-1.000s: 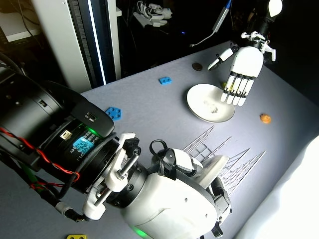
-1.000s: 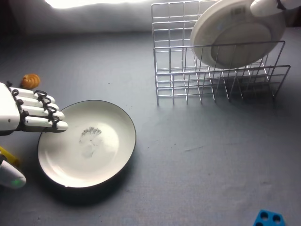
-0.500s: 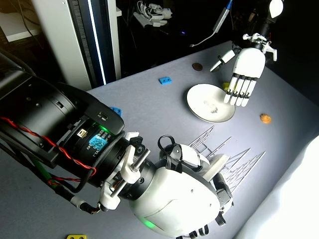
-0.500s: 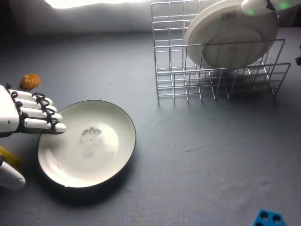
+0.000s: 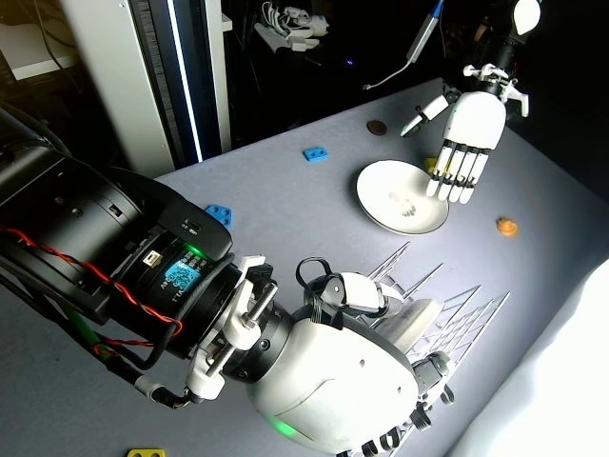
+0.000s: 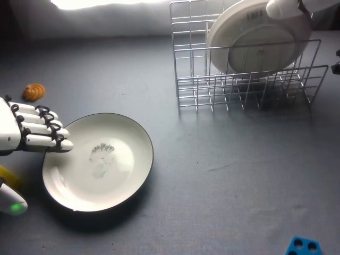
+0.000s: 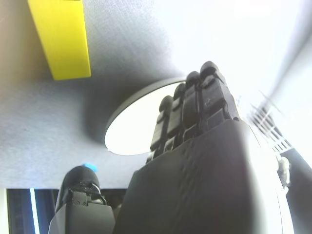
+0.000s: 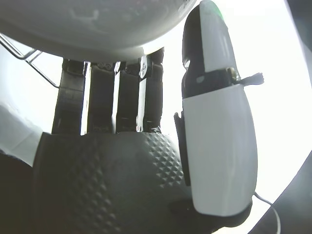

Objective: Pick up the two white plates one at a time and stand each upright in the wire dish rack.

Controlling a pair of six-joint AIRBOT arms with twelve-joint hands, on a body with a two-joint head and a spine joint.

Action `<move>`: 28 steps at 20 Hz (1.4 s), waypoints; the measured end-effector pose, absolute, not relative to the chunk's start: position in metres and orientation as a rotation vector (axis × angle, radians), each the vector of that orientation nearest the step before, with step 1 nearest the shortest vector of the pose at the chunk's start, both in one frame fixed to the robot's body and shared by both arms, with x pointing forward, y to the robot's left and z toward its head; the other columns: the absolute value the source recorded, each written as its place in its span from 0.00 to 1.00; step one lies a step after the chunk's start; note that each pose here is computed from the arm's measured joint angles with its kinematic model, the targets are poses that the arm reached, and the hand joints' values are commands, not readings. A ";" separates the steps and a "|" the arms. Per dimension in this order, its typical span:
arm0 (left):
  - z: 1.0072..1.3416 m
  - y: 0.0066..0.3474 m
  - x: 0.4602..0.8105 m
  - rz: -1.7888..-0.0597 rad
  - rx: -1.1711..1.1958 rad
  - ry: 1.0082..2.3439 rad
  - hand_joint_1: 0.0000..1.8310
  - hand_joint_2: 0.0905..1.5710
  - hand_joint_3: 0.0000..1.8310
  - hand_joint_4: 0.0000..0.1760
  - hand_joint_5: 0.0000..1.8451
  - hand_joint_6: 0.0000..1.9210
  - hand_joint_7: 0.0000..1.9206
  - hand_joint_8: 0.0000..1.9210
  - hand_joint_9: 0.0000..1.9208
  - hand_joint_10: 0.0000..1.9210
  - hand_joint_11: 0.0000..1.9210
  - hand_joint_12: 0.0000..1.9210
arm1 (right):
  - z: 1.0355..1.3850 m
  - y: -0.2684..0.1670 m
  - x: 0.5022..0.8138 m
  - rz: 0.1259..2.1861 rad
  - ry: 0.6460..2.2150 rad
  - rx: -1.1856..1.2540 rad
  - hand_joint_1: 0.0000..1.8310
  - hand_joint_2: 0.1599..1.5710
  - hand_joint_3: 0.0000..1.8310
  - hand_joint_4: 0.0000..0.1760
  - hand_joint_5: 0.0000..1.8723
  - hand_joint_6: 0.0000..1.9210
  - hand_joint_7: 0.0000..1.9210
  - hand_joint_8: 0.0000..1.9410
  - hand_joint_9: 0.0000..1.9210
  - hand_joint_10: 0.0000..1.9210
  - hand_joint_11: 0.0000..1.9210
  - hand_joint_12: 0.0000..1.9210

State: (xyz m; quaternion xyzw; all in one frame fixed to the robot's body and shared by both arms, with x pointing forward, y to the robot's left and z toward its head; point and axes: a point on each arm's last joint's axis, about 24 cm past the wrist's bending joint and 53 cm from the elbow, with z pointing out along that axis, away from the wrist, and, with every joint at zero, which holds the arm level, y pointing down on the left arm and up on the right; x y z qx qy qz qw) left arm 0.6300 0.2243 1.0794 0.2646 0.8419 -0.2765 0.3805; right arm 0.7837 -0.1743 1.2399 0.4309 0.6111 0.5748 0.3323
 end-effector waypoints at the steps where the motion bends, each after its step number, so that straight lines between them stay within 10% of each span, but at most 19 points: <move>1: 1.078 0.224 0.630 -0.704 0.681 2.151 0.00 0.63 0.00 0.00 0.00 0.00 0.00 0.00 0.00 0.00 0.00 0.00 | 1.243 -0.174 0.784 1.504 1.595 1.127 0.63 0.60 0.00 0.00 0.38 0.00 0.40 0.00 0.38 0.02 0.12 0.64; 15: 1.070 0.230 0.630 -0.692 0.666 2.174 0.00 0.63 0.00 0.00 0.00 0.00 0.00 0.00 0.00 0.00 0.00 0.00 | 1.275 -0.177 0.784 1.536 1.535 1.057 0.61 0.62 0.00 0.00 0.37 0.00 0.39 0.00 0.38 0.01 0.13 0.66; 28: 1.040 0.245 0.617 -0.686 0.608 2.284 0.00 0.62 0.00 0.00 0.00 0.00 0.00 0.00 0.00 0.00 0.00 0.00 | 1.358 -0.066 0.701 1.533 1.436 0.132 0.61 0.62 0.00 0.00 0.38 0.00 0.39 0.00 0.38 0.01 0.13 0.65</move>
